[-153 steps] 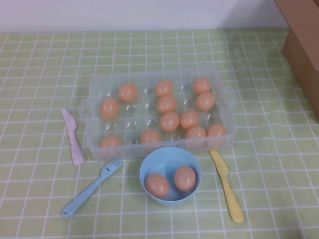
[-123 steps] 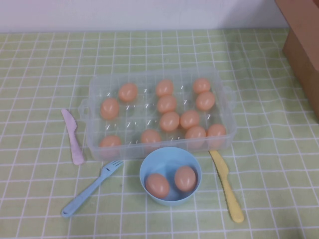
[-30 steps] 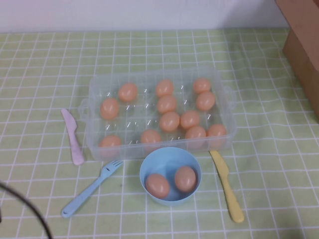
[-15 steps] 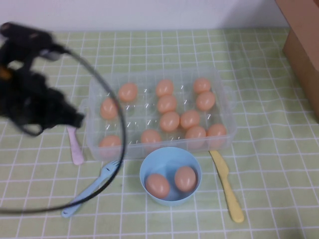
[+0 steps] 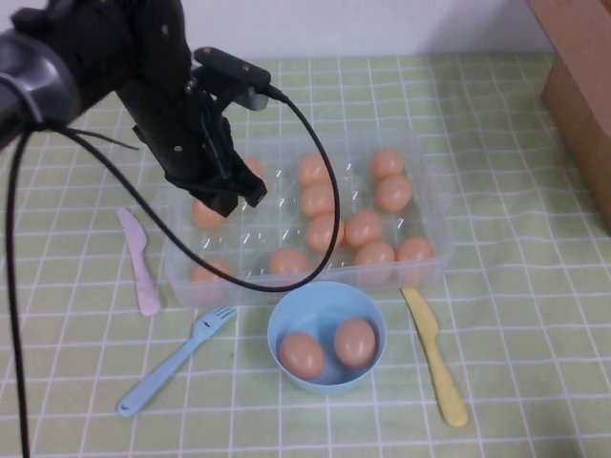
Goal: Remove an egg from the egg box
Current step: Pick up the egg from the plastic box
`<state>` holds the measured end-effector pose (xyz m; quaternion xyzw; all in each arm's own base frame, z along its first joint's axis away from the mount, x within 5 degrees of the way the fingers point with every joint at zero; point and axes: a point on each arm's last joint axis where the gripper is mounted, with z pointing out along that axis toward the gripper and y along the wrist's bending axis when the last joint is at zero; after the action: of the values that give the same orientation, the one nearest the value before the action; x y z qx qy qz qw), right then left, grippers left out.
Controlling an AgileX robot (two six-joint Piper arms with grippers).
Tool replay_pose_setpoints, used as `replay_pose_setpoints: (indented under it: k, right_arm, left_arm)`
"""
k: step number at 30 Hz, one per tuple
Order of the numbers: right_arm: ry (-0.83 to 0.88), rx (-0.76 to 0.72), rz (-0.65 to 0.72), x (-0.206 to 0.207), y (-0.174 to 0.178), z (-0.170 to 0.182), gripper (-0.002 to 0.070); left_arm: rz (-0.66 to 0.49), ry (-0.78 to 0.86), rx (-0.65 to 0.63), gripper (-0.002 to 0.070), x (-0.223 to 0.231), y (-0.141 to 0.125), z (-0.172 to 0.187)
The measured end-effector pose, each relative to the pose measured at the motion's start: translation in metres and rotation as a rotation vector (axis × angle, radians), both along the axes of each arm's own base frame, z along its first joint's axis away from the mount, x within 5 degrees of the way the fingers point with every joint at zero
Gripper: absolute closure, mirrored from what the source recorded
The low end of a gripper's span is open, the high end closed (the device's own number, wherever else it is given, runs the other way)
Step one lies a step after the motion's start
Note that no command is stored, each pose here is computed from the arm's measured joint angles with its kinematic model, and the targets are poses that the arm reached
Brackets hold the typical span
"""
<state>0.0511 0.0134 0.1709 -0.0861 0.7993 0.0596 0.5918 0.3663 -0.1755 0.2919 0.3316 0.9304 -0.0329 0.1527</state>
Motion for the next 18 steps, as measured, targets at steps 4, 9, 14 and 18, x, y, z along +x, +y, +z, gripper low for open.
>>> replay_pose_setpoints:
  k: [4,9,14,18]
  right_arm:
    - [0.000,0.000,0.000,0.000,0.000,0.000,0.0696]
    - [-0.002,0.000,0.000,0.000,0.000,0.000,0.0696]
    - [-0.002,0.000,0.000,0.000,0.000,0.000,0.0696]
    - [-0.002,0.000,0.000,0.000,0.000,0.000,0.0696]
  left_arm:
    - [-0.001,-0.007,0.010,0.0461,0.010,-0.004,-0.009]
    - [0.011,-0.084,0.020,0.0239,0.018,-0.003,-0.009]
    - [0.146,-0.122,-0.025,0.0178,0.034,0.003,-0.018]
    - [0.226,-0.098,-0.021,0.0171,0.047,0.011,-0.038]
